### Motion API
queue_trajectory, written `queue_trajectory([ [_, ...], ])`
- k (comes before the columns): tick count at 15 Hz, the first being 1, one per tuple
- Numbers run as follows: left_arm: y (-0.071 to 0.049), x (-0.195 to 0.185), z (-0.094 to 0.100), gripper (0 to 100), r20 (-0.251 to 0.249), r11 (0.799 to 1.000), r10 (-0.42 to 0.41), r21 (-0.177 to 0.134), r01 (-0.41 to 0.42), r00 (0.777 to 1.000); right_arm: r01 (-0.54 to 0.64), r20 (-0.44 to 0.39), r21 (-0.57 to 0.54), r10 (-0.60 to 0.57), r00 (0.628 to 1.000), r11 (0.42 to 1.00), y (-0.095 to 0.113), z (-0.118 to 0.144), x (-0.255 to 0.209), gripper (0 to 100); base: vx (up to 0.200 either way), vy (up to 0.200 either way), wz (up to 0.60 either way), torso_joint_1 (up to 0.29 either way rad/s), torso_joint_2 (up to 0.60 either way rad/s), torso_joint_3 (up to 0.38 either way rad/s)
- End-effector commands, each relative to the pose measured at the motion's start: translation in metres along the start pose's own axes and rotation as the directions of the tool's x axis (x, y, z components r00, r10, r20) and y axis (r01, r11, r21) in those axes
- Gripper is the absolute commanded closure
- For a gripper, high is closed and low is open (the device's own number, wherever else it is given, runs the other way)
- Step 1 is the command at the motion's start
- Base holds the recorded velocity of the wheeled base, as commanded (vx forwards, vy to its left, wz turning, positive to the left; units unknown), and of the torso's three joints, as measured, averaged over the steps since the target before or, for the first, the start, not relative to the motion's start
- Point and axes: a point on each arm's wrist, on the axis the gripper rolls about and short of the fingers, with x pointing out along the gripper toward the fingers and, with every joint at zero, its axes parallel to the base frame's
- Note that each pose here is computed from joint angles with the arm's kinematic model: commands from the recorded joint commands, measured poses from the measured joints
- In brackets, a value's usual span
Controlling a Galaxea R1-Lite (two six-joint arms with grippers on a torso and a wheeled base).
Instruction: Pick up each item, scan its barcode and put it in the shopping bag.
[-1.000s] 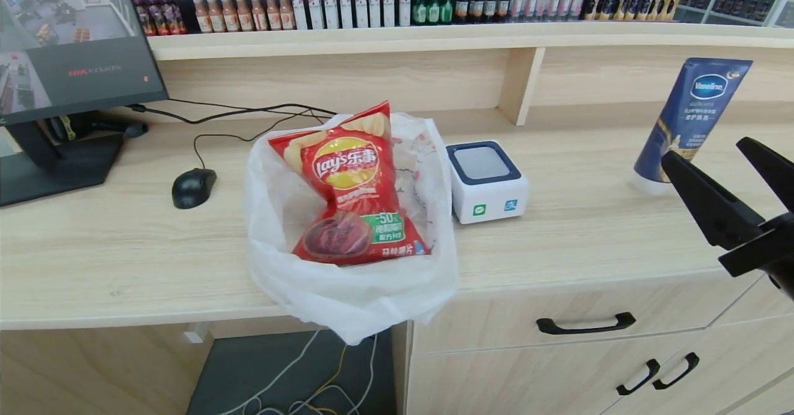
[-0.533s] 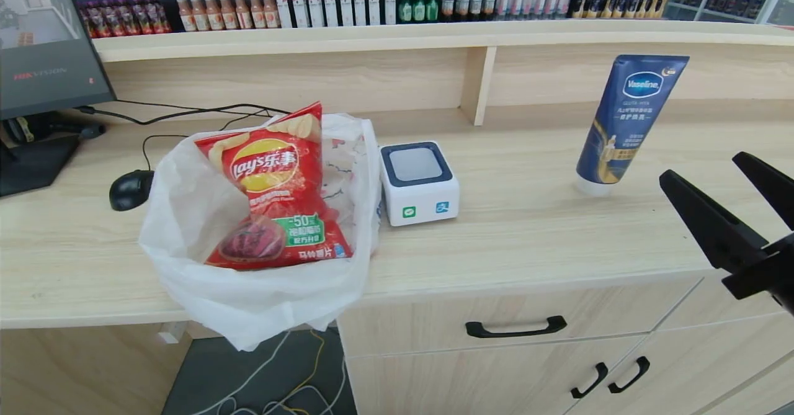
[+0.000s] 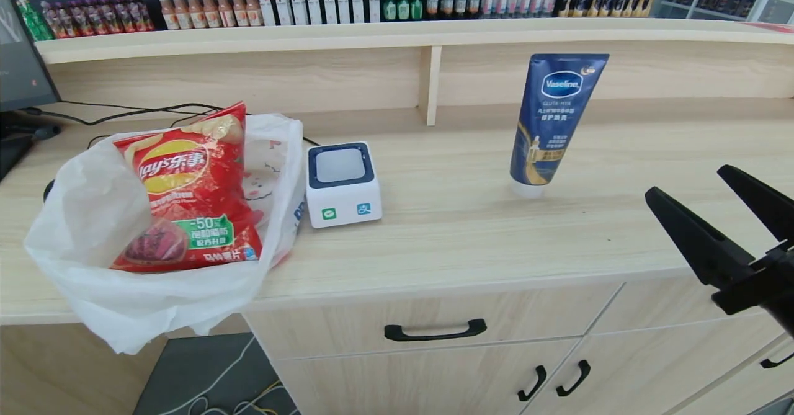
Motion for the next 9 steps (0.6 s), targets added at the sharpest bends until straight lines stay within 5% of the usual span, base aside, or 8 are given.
queue_trajectory([
  [1,0.0,0.0,0.0,0,0.001,1.0,0.002,0.0,-0.002,1.0,-0.001,-0.013,-0.002,0.001,1.0,1.0,0.0,-0.003,0.001,0,0.0,-0.2,0.0,-0.002,0.0,0.007],
  [9,0.0,0.0,0.0,0,0.001,1.0,0.0,0.001,0.0,1.0,0.003,0.013,-0.016,-0.002,1.0,1.0,0.008,-0.004,0.049,0,0.0,0.0,0.0,0.0,0.0,0.0],
])
